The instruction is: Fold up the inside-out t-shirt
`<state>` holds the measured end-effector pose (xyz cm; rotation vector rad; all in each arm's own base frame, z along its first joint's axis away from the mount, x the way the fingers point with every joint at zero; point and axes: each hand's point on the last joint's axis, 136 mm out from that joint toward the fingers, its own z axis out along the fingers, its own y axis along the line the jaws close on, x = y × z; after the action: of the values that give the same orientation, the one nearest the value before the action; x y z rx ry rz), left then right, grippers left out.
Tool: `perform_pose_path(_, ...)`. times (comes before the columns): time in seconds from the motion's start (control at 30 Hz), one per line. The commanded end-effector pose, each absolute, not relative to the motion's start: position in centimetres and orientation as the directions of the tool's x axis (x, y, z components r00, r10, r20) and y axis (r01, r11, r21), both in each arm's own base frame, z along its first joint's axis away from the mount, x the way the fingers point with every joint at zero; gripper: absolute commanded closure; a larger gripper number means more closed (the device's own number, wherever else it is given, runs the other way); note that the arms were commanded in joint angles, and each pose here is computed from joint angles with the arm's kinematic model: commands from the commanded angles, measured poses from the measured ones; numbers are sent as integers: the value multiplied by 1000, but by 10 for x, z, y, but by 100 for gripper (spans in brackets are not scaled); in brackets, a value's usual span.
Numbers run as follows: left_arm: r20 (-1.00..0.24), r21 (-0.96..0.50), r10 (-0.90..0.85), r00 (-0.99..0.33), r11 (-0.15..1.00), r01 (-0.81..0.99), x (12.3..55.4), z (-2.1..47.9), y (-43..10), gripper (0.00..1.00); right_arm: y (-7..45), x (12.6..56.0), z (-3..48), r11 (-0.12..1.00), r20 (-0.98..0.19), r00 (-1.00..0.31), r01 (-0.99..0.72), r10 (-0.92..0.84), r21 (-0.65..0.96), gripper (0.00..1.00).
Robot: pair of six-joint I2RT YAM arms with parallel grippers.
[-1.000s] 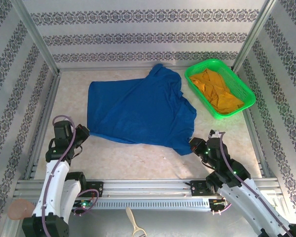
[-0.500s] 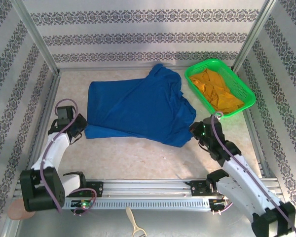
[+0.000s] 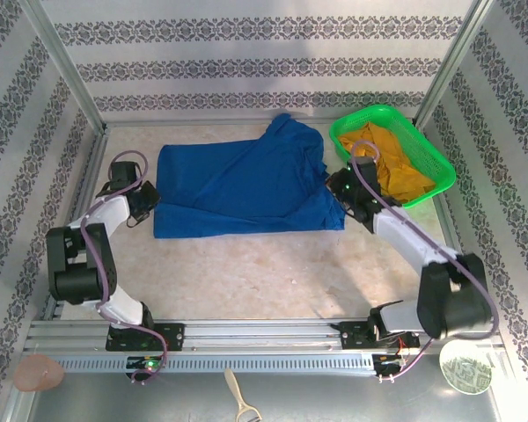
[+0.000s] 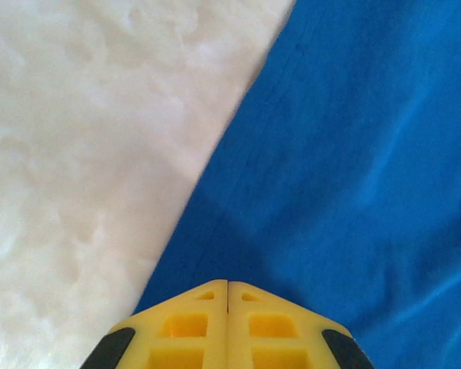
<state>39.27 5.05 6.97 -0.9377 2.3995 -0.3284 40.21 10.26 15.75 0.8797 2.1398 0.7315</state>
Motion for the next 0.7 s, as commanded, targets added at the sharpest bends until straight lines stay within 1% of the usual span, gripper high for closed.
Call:
perform_pose_path(0.0, -431, -388, -672, -602, 740, -549, 416, 71, 65, 100, 106, 443, 172, 649, -454, -525, 279, 720, 708, 77)
perform_pose_path(0.03, -428, -397, -674, -602, 739, -545, 422, 70, 65, 90, 108, 452, 174, 664, -469, -535, 256, 703, 702, 56)
perform_pose_path(0.07, -428, -407, -679, -597, 734, -543, 428, 71, 66, 76, 110, 456, 176, 678, -479, -550, 237, 684, 696, 46)
perform_pose_path(0.13, -430, -433, -685, -588, 728, -531, 437, 76, 65, 53, 111, 454, 184, 703, -503, -567, 206, 653, 681, 39)
perform_pose_path(0.17, -437, -447, -685, -583, 728, -520, 440, 83, 65, 44, 111, 447, 190, 718, -519, -570, 191, 637, 670, 38)
perform_pose_path(0.23, -456, -455, -676, -579, 736, -501, 440, 97, 64, 35, 106, 428, 190, 741, -534, -581, 194, 615, 642, 38)
perform_pose_path(0.33, -478, -464, -672, -565, 740, -487, 424, 116, 60, 29, 95, 392, 178, 777, -546, -599, 223, 586, 589, 38)
perform_pose_path(0.43, -449, -488, -690, -567, 721, -492, 394, 118, 50, 26, 81, 361, 150, 810, -552, -618, 268, 560, 521, 37)
perform_pose_path(0.47, -430, -503, -701, -570, 710, -493, 383, 115, 44, 26, 77, 354, 140, 819, -550, -628, 280, 550, 500, 36)
perform_pose_path(0.57, -389, -532, -717, -579, 687, -494, 354, 106, 31, 25, 70, 345, 117, 849, -549, -661, 290, 511, 441, 34)
perform_pose_path(0.67, -352, -550, -727, -590, 671, -498, 329, 92, 20, 24, 68, 347, 103, 879, -559, -688, 277, 463, 388, 32)
